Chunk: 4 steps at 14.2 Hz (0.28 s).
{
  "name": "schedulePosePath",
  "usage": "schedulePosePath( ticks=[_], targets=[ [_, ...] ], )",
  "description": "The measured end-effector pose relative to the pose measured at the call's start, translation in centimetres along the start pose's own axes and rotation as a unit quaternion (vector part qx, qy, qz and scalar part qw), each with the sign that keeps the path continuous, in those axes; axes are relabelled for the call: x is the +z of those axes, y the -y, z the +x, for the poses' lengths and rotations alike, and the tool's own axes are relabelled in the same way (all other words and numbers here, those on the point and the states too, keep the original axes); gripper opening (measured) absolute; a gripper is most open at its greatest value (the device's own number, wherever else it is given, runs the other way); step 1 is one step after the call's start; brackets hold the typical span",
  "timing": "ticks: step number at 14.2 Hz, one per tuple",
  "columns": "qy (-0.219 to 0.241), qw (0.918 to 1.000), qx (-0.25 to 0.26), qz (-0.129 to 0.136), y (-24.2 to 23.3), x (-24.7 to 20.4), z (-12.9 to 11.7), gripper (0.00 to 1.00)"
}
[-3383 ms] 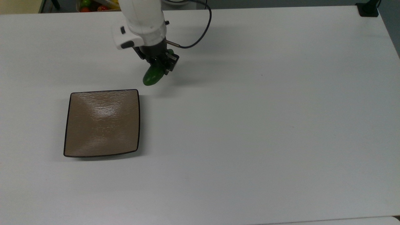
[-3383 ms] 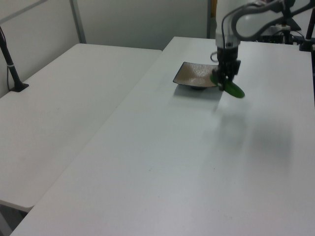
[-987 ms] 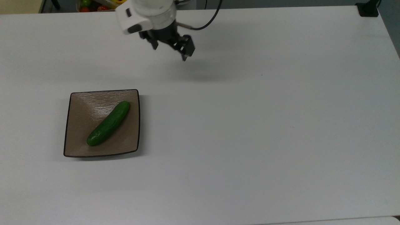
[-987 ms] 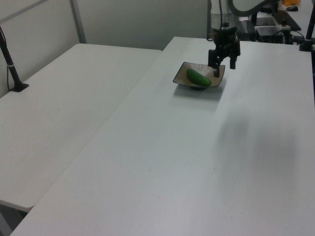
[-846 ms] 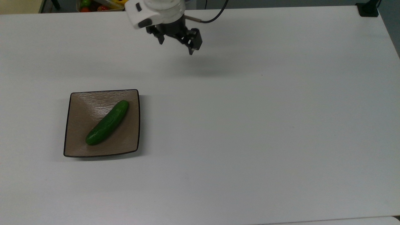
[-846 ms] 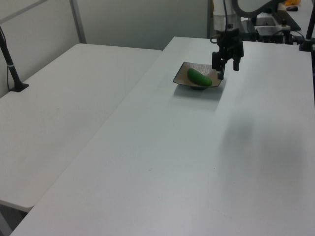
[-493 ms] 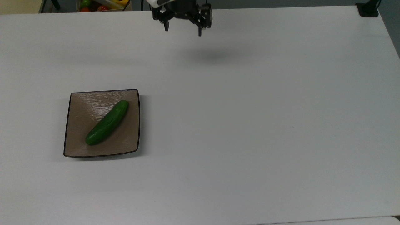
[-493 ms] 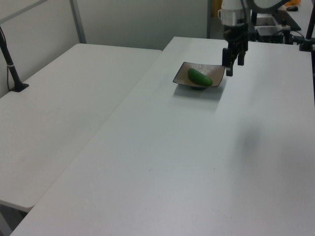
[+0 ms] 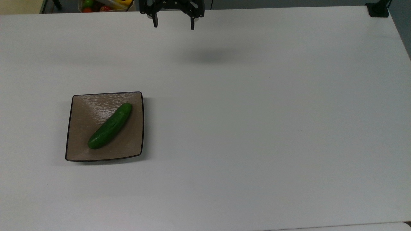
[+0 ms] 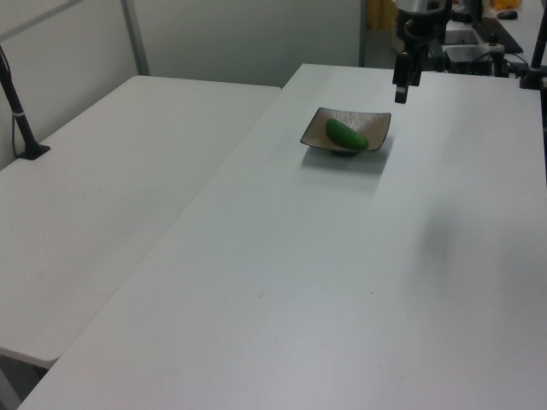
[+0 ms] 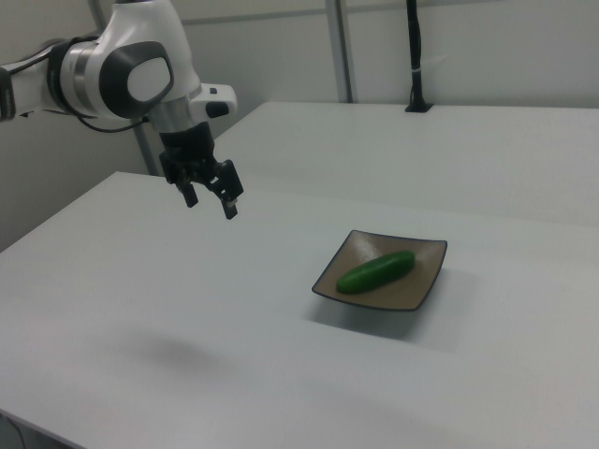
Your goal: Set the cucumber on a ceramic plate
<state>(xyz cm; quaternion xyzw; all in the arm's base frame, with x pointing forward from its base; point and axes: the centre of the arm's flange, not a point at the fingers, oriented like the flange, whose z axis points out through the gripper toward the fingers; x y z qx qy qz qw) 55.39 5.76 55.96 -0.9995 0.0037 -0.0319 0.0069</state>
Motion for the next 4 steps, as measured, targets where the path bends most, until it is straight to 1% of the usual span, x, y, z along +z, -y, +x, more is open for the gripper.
schedulePosePath(
  ticks=[4],
  targets=[
    [-0.01, 0.9998, 0.016, 0.003, -1.6, -0.8, 0.4, 1.0]
  ],
)
